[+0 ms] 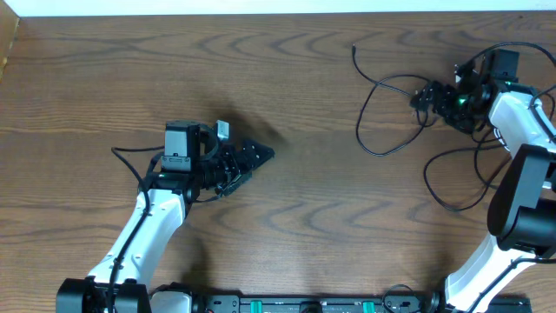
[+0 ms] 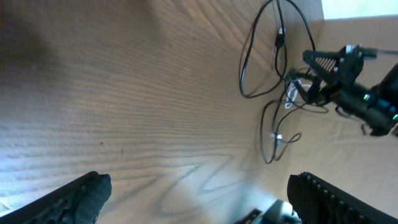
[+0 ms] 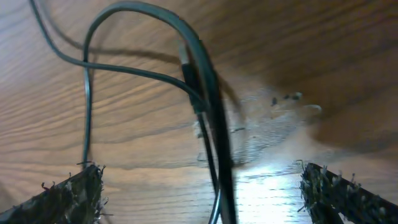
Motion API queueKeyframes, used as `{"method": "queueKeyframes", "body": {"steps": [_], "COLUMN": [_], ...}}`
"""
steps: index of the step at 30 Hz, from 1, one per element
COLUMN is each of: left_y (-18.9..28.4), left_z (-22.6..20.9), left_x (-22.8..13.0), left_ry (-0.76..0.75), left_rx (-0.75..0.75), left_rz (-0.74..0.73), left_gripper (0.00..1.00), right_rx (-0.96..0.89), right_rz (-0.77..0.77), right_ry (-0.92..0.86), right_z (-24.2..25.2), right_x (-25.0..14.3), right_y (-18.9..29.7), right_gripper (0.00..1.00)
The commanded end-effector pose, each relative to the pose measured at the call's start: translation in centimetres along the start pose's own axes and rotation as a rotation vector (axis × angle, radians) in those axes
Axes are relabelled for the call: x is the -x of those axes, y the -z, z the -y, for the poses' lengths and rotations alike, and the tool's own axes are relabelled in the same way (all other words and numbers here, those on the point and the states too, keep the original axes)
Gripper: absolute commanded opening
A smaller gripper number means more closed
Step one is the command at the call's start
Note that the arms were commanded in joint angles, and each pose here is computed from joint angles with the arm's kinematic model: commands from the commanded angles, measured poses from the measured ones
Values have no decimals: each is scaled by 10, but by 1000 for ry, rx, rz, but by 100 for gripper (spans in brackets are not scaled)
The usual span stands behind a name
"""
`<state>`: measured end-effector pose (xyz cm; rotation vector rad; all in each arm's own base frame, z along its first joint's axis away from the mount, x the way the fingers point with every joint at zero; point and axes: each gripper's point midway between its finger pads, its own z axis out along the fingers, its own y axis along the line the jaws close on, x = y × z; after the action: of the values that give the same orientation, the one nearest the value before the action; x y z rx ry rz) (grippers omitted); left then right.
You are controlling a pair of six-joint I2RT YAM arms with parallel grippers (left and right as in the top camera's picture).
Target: Untangle cables
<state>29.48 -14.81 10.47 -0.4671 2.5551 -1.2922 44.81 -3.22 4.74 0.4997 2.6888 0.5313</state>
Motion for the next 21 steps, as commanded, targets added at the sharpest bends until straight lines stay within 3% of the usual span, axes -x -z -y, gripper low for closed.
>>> {"method": "queueKeyframes", "body": {"steps": [1, 9, 15, 21], "left_y": [1, 22, 32, 42], "left_z": [-12, -88, -105, -117], "left_x": [7, 21, 28, 33], "left_ry": [-143, -100, -200, -201], "left_rx": [77, 492, 606, 691], "left_rz": [31, 157, 180, 217], "left_gripper": [96, 96, 97, 97], "right_rx": [-93, -251, -251, -251], "right_rz": [25, -11, -15, -15], "right_ry": [6, -12, -13, -13], "right_z": [10, 38, 38, 38], "right_x": [3, -9, -10, -10], "right_y": [2, 7, 7, 7], "right_gripper": [99, 99, 99, 99]}}
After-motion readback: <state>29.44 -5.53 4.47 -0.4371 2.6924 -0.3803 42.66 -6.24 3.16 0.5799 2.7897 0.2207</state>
